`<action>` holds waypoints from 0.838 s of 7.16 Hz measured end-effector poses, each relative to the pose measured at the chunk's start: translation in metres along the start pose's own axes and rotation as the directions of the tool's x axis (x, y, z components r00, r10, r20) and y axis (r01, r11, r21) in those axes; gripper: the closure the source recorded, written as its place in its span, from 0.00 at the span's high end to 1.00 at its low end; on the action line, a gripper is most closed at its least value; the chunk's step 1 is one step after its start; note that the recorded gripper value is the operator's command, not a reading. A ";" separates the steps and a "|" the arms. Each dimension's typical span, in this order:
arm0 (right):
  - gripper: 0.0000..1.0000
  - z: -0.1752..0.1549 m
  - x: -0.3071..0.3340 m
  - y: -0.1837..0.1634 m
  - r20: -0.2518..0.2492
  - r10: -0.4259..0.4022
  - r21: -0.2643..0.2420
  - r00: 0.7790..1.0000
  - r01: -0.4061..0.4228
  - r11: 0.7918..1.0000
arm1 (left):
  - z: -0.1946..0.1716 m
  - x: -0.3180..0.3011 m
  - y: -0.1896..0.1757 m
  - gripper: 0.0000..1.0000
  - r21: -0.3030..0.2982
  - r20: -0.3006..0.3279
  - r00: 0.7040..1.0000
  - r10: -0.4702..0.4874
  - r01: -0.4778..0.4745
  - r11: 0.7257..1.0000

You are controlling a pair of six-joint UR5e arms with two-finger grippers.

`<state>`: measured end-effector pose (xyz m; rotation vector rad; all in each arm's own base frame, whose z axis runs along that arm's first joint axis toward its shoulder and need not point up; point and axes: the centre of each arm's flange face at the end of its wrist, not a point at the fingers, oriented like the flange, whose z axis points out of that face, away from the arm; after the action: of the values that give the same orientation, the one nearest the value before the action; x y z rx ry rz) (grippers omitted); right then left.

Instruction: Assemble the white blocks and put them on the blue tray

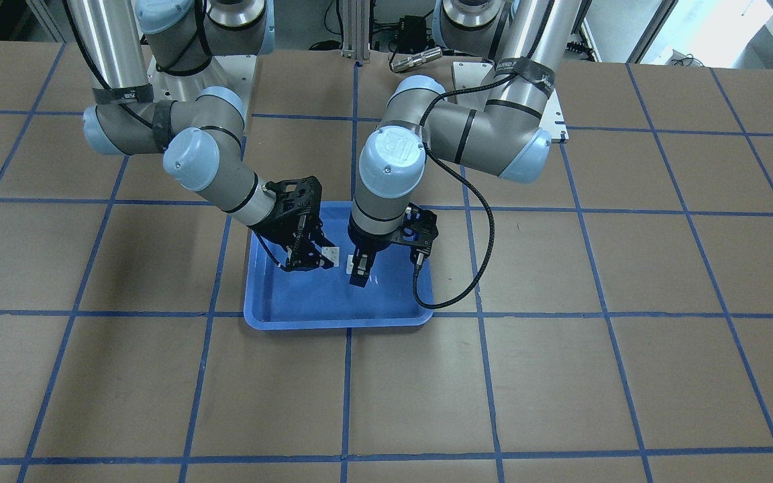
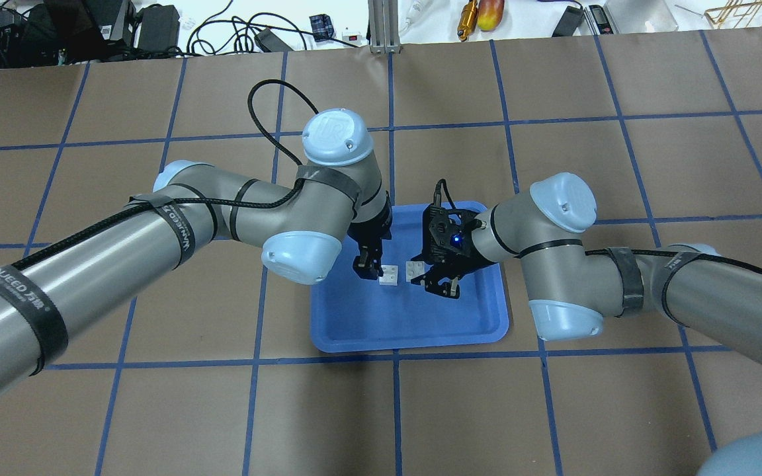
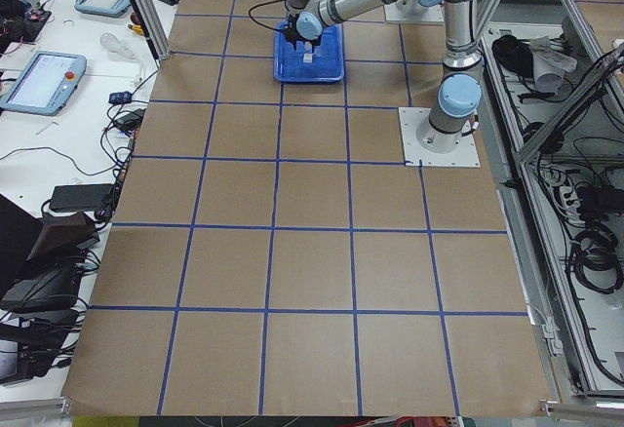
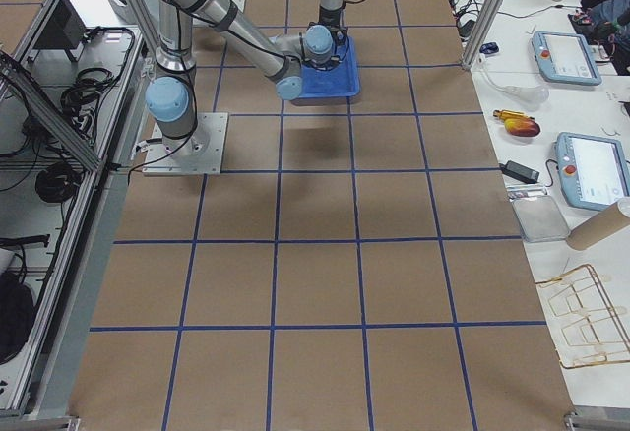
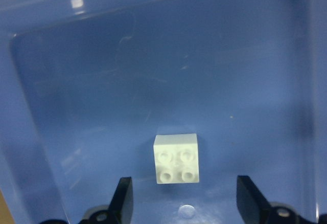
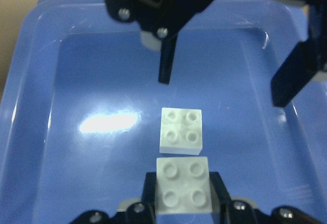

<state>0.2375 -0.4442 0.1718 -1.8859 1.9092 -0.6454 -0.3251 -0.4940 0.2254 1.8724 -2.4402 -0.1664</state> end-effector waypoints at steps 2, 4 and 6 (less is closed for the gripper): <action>0.11 0.013 -0.001 -0.003 -0.013 0.007 0.001 1.000 -0.007 1.000 | -0.008 0.008 -0.037 1.00 0.002 -0.005 0.970 0.241 -0.241 0.970; 0.13 0.015 -0.001 -0.003 -0.018 0.011 -0.002 1.000 -0.011 1.000 | -0.012 0.011 -0.046 0.84 0.017 -0.008 0.899 0.439 -0.439 0.898; 0.16 0.016 -0.001 -0.003 -0.016 0.013 0.001 1.000 -0.013 1.000 | -0.017 0.008 -0.042 0.68 0.046 0.008 0.779 0.627 -0.627 0.778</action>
<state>0.2491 -0.4436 0.1609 -1.8718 1.9293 -0.6585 -0.2848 -0.5138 0.2367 0.9534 -2.9173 -0.0621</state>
